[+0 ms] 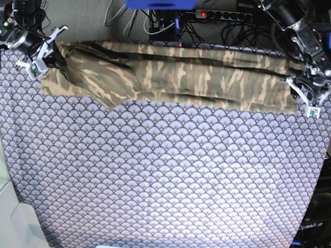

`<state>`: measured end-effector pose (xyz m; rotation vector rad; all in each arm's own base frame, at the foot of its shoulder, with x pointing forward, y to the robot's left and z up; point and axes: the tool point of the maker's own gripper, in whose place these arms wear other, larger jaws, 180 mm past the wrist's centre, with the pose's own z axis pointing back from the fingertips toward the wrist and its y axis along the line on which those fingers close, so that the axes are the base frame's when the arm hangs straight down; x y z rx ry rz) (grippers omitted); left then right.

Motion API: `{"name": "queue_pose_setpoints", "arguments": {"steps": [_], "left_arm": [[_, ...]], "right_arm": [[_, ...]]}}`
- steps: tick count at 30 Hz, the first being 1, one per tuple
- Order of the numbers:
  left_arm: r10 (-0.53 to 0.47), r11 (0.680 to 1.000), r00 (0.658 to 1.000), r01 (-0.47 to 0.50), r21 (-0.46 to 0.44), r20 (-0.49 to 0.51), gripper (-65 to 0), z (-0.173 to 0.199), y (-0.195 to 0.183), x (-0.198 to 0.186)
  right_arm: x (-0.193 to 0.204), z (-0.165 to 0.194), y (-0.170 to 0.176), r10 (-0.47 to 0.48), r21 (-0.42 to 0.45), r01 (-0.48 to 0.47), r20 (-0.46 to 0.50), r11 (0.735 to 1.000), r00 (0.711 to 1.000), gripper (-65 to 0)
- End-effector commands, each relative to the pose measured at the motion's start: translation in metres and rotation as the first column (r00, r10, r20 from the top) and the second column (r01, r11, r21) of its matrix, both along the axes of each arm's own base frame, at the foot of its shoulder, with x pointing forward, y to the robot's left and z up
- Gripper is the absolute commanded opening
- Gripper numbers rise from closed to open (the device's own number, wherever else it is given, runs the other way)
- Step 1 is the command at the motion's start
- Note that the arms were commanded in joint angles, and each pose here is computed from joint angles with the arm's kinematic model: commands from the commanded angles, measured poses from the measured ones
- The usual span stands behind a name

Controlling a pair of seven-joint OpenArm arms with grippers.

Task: Fold the T-shirt properly
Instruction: 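Drag the sleeve end with the right gripper toward the strip's corner, then hold the strip ends with both grippers and straighten the strip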

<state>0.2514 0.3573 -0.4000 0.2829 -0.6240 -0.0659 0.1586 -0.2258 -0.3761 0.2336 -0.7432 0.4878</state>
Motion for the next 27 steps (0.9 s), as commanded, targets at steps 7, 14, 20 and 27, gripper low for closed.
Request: {"name": "queue_pose_setpoints", "arguments": {"steps": [7, 14, 20, 27], "left_arm": [[-0.003, 1.0, 0.999, 0.002, 0.023, 0.04, -35.6, 0.013, 0.006, 0.009], [-0.003, 1.0, 0.999, 0.002, 0.024, 0.041, -35.6, 0.013, 0.007, 0.009], [-0.005, 0.999, 0.999, 0.003, 0.041, 0.044, -35.6, 0.018, 0.014, 0.01], [-0.005, 0.999, 0.999, 0.003, 0.04, 0.045, -35.6, 0.019, 0.014, 0.01]], "right_arm": [[0.0, -0.002, -0.01, -0.02, 0.005, 0.02, -0.002, 1.0, 1.0, -65.0], [0.0, -0.002, -0.011, -0.022, 0.003, 0.022, -0.003, 1.0, 1.0, -65.0], [-0.002, -0.009, -0.031, -0.072, -0.019, 0.072, -0.022, 0.997, 0.997, -65.0], [-0.006, -0.015, -0.035, -0.091, -0.016, 0.09, -0.038, 0.996, 0.995, -65.0]]}}
